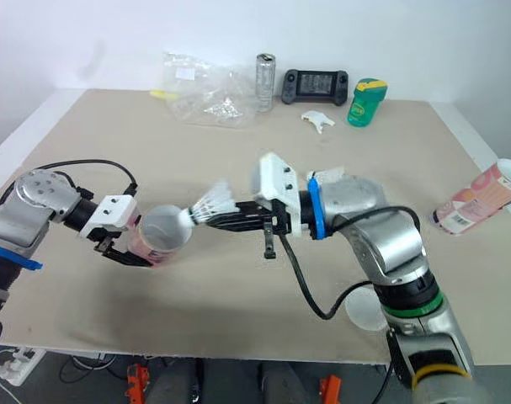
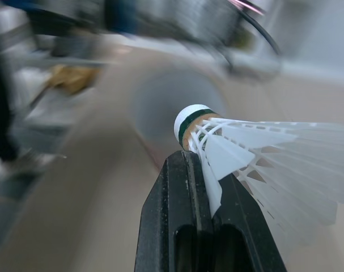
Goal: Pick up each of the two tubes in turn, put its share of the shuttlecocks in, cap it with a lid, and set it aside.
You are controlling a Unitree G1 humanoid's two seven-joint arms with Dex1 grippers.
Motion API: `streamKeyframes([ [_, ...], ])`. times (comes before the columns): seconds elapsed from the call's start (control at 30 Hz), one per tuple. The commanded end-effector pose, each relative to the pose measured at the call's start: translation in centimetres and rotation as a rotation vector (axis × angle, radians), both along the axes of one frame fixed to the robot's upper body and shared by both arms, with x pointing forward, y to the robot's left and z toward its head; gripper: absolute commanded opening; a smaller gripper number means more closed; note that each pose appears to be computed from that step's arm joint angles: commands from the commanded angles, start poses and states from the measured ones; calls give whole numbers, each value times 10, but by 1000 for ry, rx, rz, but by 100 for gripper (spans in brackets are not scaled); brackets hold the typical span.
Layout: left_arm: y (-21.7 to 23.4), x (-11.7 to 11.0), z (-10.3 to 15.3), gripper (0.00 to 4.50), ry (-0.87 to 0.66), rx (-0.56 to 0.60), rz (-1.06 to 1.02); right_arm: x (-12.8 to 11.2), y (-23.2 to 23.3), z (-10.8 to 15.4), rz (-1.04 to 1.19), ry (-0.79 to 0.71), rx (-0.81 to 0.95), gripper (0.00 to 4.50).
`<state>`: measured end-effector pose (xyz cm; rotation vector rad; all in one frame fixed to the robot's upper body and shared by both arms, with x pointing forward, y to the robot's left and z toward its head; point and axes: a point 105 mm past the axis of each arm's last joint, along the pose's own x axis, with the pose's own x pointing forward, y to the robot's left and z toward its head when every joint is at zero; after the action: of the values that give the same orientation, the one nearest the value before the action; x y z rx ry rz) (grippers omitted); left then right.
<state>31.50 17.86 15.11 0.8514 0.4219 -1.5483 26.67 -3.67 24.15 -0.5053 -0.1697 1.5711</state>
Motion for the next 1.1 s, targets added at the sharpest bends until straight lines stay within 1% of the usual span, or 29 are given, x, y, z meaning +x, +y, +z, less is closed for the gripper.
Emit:
streamKeyframes([
  [0.03, -5, 4, 4, 317, -3, 21, -21, 1, 4, 11, 40, -57, -27, 2],
  [0.07, -7, 6, 5, 317, -5, 24, -27, 1, 7, 11, 54, -61, -40, 2],
  [0.17, -12, 7, 5, 317, 5, 19, -38, 9, 18, -5, 59, -112, -168, 2],
  [0.23, -14, 5, 5, 317, 19, 9, -40, 9, 26, -7, 78, -118, -197, 2],
  [0.33, -13, 5, 4, 317, 23, 9, -38, 2, 32, -5, 139, -93, -211, 102],
  [0.4, -12, 5, 4, 317, 20, 12, -35, 0, 33, -1, 163, -76, -213, 182],
  [0.43, -12, 6, 4, 317, 19, 11, -33, -1, 34, 3, 173, -69, -205, 239],
  [0.47, -12, 6, 5, 317, 20, 8, -30, -4, 34, 11, 188, -56, -185, 277],
  [0.5, -12, 7, 6, 317, 20, 3, -27, -9, 31, 19, 217, -40, -158, 344],
  [0.53, -12, 6, 6, 317, 21, 0, -26, -14, 29, 28, 229, -34, -123, 390],
  [0.57, -12, 6, 5, 317, 22, -2, -26, -16, 24, 34, 227, -16, -98, 423],
  [0.63, -12, 5, 4, 317, 24, -3, -26, -15, 10, 40, 193, -22, -62, 423],
  [0.73, -11, 3, 3, 317, 28, -7, -24, -1, -8, 44, 55, -30, -18, 423],
  [0.8, -10, 1, 2, 317, 31, -15, -19, 15, -43, 47, -128, -39, 30, 423],
  [0.83, -9, -1, 2, 317, 35, -21, -14, 29, -76, 49, -299, -42, 78, 423],
  [0.87, -8, -2, 1, 317, 39, -25, -8, 39, -111, 44, -463, -24, 99, 423],
  [0.9, -7, -4, -1, 317, 42, -26, -5, 45, -141, 33, -599, -12, 84, 423],
  [1.0, -3, -6, -3, 317, 44, -22, 2, 49, -187, 8, -795, 40, 47, 423],
  [1.1, -1, -6, -5, 317, 41, -16, 8, 55, -221, -4, -952, 84, 104, 423],
])
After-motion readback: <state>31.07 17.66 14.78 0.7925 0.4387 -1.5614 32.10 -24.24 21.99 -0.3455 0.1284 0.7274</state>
